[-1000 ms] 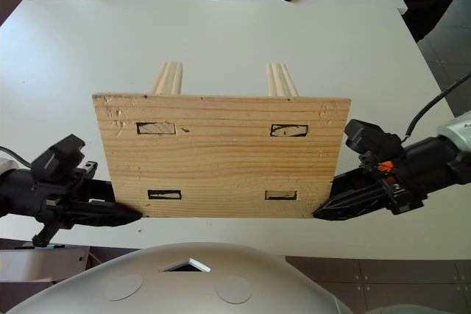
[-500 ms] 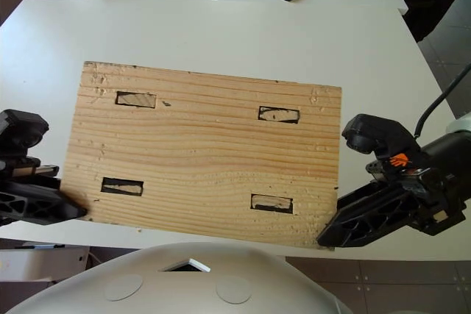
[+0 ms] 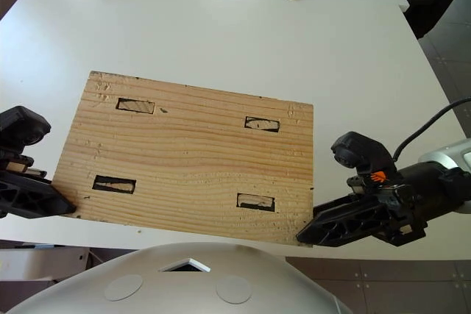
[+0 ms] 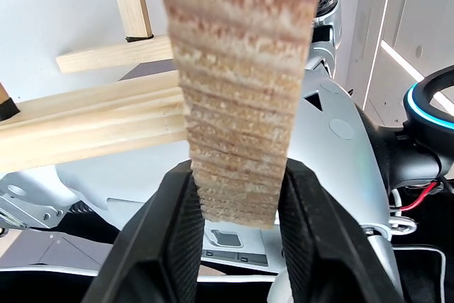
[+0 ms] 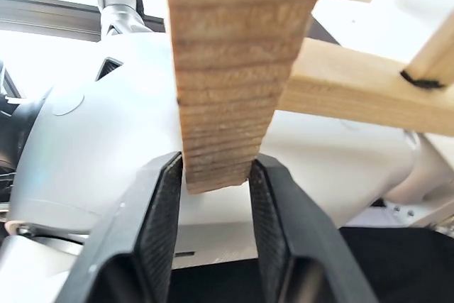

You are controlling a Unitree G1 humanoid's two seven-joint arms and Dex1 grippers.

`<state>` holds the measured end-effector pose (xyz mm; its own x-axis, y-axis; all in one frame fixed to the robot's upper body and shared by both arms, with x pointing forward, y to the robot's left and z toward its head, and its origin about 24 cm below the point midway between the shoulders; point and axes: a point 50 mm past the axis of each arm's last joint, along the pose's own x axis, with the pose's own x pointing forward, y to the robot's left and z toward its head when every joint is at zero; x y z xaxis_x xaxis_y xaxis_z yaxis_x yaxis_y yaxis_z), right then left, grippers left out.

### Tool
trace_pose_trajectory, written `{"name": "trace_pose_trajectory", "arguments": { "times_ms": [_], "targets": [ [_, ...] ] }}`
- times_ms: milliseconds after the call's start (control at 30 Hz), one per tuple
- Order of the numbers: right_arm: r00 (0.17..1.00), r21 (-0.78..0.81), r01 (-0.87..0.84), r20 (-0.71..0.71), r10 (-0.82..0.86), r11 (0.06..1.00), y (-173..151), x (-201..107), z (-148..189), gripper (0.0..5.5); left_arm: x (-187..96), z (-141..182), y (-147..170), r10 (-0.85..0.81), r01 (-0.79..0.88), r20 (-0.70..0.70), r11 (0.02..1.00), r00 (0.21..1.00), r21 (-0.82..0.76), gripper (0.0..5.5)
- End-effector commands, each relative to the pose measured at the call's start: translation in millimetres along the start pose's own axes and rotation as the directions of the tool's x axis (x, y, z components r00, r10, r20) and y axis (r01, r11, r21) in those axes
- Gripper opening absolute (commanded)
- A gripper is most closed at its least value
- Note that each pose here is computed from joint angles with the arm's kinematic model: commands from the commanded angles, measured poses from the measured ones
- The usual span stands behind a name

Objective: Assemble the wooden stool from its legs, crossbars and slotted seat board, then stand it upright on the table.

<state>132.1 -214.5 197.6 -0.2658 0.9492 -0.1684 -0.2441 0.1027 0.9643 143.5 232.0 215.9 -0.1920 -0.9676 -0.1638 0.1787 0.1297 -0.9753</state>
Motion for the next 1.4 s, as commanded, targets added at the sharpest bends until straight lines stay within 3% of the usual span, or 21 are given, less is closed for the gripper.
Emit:
{"name": "trace_pose_trajectory", "arguments": {
  "times_ms": [33, 233, 267, 300, 1033, 1133, 1400],
  "targets": [
    [0.987, -0.138, 0.15, -0.033, -0.155, 0.979, -11.8, 4.0, 2.2, 1.35, 18.3, -10.8, 14.5, 0.077, -0.074, -0.029, 0.995, 0.997, 0.07, 1.38],
    [0.984, -0.191, 0.161, -0.038, -0.172, 0.968, -21.2, 6.0, 6.0, 1.35, 34.2, -23.1, 29.4, 0.13, -0.134, 0.033, 0.981, 0.991, 0.144, 1.38],
    [0.983, -0.194, 0.166, -0.042, -0.178, 0.967, -22.0, 5.7, 6.3, 1.35, 35.1, -23.9, 29.9, 0.136, -0.14, 0.036, 0.979, 0.99, 0.148, 1.74],
    [0.981, -0.205, 0.179, -0.043, -0.191, 0.962, -23.0, 5.2, 6.6, 1.71, 35.7, -24.6, 30.0, 0.137, -0.141, 0.038, 0.979, 0.99, 0.15, 1.89],
    [0.984, -0.222, 0.165, -0.03, -0.176, 0.961, -7.5, 10.5, 19.5, 5.03, 36.3, -18.5, 37.7, 0.109, -0.13, 0.125, 0.976, 0.986, 0.175, 5.37],
    [0.98, -0.235, 0.196, 0.003, -0.201, 0.952, -9.3, 9.7, 22.0, 5.39, 40.6, -22.4, 41.6, 0.132, -0.153, 0.131, 0.974, 0.983, 0.166, 5.4],
    [0.943, -0.243, 0.329, 0.13, -0.305, 0.913, -16.1, -11.6, 33.4, 5.39, 55.5, -43.0, 51.9, 0.147, -0.174, 0.176, 0.973, 0.973, 0.153, 5.4]
  ]
}}
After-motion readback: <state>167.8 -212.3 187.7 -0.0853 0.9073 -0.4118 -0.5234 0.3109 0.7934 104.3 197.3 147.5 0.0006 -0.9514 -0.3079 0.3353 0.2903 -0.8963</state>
